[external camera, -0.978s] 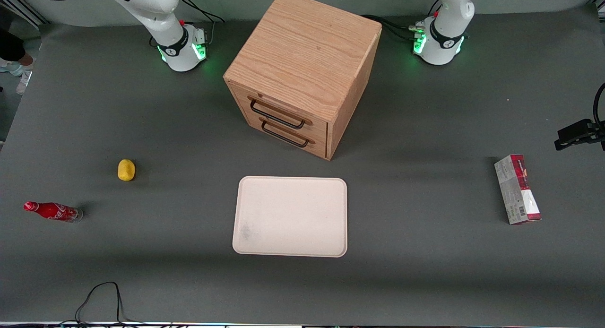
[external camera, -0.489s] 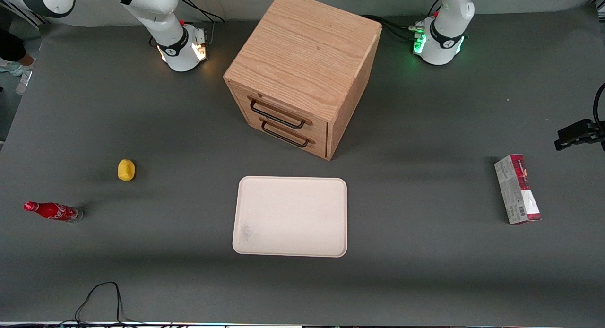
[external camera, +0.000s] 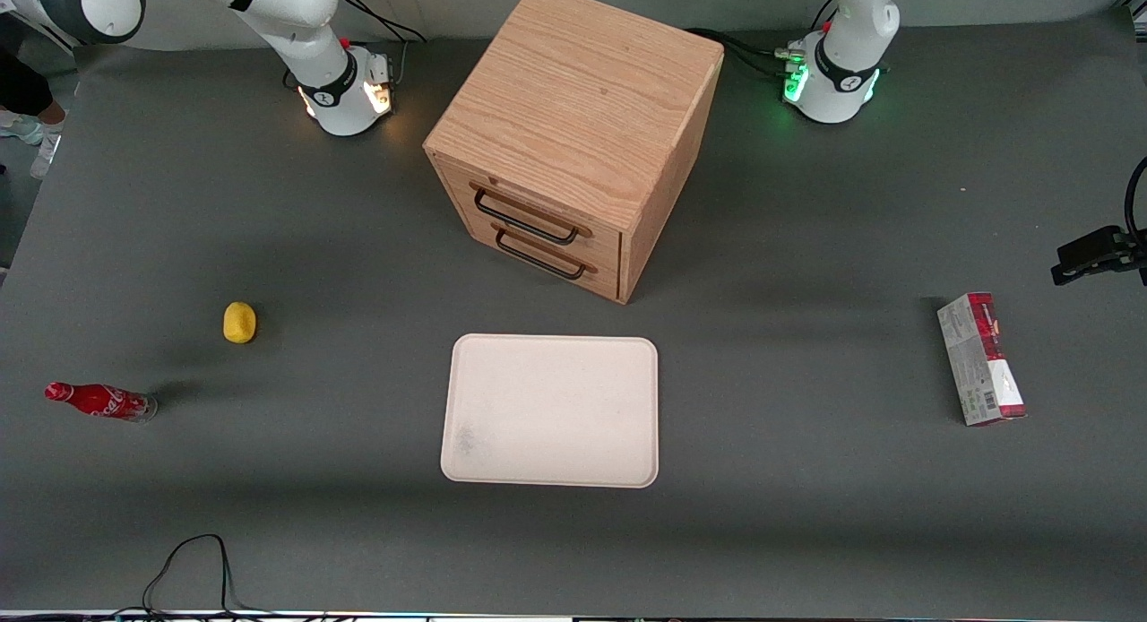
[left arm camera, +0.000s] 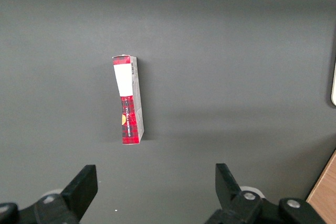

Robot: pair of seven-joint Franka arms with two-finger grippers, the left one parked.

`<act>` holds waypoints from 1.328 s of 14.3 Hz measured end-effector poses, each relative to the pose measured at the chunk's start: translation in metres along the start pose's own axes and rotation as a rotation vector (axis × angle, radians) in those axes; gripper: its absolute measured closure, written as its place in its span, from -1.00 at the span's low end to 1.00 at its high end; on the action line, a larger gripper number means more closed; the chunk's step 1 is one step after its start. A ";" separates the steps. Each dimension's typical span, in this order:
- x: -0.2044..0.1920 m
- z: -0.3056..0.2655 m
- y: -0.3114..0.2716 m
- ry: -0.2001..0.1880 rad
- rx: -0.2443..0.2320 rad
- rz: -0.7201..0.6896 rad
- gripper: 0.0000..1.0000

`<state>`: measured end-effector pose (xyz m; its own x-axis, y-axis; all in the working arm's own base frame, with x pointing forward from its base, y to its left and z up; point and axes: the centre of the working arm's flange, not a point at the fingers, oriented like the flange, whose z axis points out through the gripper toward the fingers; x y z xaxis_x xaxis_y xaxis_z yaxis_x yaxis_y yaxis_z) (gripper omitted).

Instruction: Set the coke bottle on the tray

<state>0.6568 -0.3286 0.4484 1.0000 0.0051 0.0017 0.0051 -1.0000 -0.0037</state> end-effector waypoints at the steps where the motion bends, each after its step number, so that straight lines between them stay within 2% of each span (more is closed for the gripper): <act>1: 0.001 0.013 0.000 0.000 0.000 0.001 -1.00; 11: 0.004 0.112 0.002 -0.020 0.008 0.002 -1.00; 16: 0.011 0.128 -0.005 -0.015 0.005 -0.011 -1.00; 18: 0.013 0.128 -0.009 -0.016 0.006 -0.018 -0.61; 19: 0.014 0.128 -0.010 -0.016 0.006 -0.021 -0.36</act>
<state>0.6708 -0.3180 0.3202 0.9996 0.0261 -0.0139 0.0259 -0.9996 -0.0094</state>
